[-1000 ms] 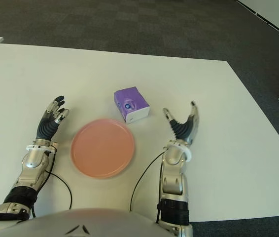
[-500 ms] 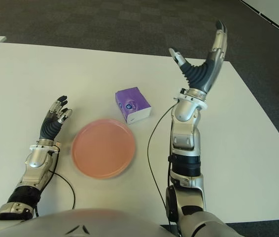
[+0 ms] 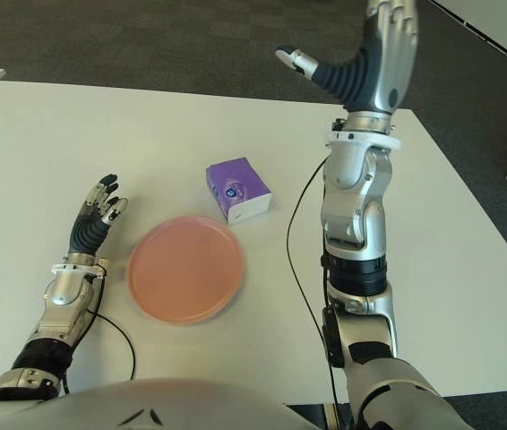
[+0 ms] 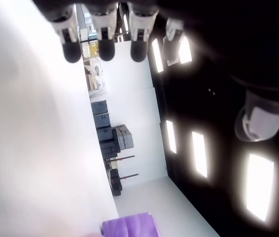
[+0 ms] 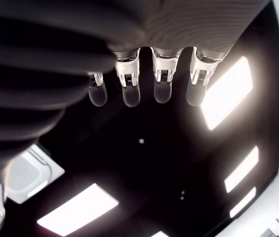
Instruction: Put the tissue paper into the plate.
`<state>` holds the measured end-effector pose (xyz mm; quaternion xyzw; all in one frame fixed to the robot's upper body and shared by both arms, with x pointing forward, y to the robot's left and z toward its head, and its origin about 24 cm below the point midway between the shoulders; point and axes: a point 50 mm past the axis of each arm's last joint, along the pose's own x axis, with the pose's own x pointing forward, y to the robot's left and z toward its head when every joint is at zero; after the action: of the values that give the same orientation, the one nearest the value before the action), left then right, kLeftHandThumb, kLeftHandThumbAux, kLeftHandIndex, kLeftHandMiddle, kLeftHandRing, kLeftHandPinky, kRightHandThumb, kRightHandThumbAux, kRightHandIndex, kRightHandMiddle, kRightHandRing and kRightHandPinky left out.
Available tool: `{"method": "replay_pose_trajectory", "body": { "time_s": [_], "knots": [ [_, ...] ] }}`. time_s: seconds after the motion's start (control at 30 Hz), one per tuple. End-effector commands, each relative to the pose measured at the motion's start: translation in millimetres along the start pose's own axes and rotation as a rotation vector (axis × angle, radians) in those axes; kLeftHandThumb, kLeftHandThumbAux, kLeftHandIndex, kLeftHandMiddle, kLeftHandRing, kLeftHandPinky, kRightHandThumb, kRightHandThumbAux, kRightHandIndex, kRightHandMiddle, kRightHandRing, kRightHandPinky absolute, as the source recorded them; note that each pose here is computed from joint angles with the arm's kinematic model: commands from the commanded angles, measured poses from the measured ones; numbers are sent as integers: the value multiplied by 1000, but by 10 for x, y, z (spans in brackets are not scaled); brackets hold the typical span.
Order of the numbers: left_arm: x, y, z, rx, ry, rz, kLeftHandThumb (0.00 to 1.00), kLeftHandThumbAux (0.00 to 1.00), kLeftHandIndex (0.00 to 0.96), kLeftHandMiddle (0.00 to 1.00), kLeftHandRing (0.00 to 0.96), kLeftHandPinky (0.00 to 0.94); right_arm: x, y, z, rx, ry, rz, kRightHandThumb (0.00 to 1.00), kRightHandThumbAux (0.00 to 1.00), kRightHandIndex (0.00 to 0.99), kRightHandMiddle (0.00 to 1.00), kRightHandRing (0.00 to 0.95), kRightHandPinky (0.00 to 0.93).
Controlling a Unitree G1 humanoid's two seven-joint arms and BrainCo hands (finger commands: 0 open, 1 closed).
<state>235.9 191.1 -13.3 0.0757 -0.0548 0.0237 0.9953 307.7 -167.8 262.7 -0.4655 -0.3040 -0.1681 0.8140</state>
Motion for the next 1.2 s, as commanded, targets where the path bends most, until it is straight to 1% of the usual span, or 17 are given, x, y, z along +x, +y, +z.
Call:
{"method": "replay_pose_trajectory", "body": {
  "time_s": [0.03, 0.07, 0.1, 0.13, 0.2, 0.27, 0.3, 0.33, 0.4, 0.53, 0.6, 0.7, 0.83, 0.93, 1.0, 1.1, 1.2],
  "knots": [
    [-295, -31, -269, -2, 150, 12, 0, 448, 0, 0, 0, 0, 128, 230, -45, -32, -3, 184, 192, 495, 0, 0, 0, 23],
    [-298, -30, -268, -2, 149, 12, 0, 449, 0, 0, 0, 0, 161, 311, -56, -44, -21, 243, 206, 492, 0, 0, 0, 19],
    [-299, -28, -268, -3, 148, 12, 0, 449, 0, 0, 0, 0, 182, 367, -65, -53, -34, 284, 244, 488, 0, 0, 0, 12],
    [-301, -27, -267, -4, 147, 11, 0, 450, 0, 0, 0, 0, 206, 442, -70, -68, -62, 350, 268, 486, 0, 0, 0, 7],
    [-302, -25, -264, -4, 145, 11, 0, 450, 0, 0, 0, 0, 234, 541, -85, -95, -101, 435, 325, 480, 0, 0, 0, 3],
    [-301, -24, -262, -4, 143, 11, 0, 450, 0, 0, 0, 0, 253, 599, -105, -112, -122, 479, 356, 465, 0, 0, 0, 1],
    [-300, -24, -259, -3, 141, 12, 0, 450, 0, 0, 0, 0, 252, 697, -143, -140, -143, 535, 368, 460, 0, 0, 0, 1],
    [-300, -25, -256, -1, 139, 14, 0, 450, 0, 0, 0, 0, 233, 794, -172, -164, -168, 588, 371, 441, 0, 0, 0, 0],
    [-300, -28, -249, 2, 134, 15, 0, 450, 0, 0, 0, 0, 181, 933, -206, -199, -215, 667, 374, 420, 0, 0, 0, 0],
    [-304, -35, -239, 3, 127, 13, 0, 451, 0, 0, 0, 0, 91, 1073, -270, -239, -275, 745, 383, 391, 0, 0, 0, 0],
    [-306, -36, -238, 2, 126, 12, 0, 452, 0, 0, 0, 0, 59, 1115, -307, -249, -292, 768, 385, 384, 0, 0, 0, 0],
    [-312, -40, -237, 2, 126, 9, 0, 455, 0, 0, 0, 0, -111, 1275, -437, -271, -329, 831, 376, 370, 0, 0, 0, 0],
    [-320, -38, -234, 3, 125, 10, 0, 461, 0, 0, 0, 0, -134, 1315, -456, -268, -366, 875, 361, 355, 0, 0, 0, 0],
    [-324, -31, -228, 4, 125, 12, 0, 463, 0, 0, 0, 0, -212, 1402, -524, -305, -375, 963, 349, 347, 0, 0, 0, 0],
    [-324, -30, -226, 4, 126, 12, 0, 463, 0, 0, 0, 0, -248, 1435, -552, -320, -378, 1003, 345, 345, 0, 0, 0, 0],
    [-325, -30, -224, 2, 128, 15, 0, 461, 0, 0, 0, 0, -276, 1459, -573, -334, -384, 1050, 342, 346, 0, 0, 0, 0],
    [-323, -21, -226, 4, 133, 26, 0, 459, 0, 0, 0, 0, -330, 1480, -606, -364, -398, 1126, 339, 347, 0, 0, 0, 0]
  ]
}}
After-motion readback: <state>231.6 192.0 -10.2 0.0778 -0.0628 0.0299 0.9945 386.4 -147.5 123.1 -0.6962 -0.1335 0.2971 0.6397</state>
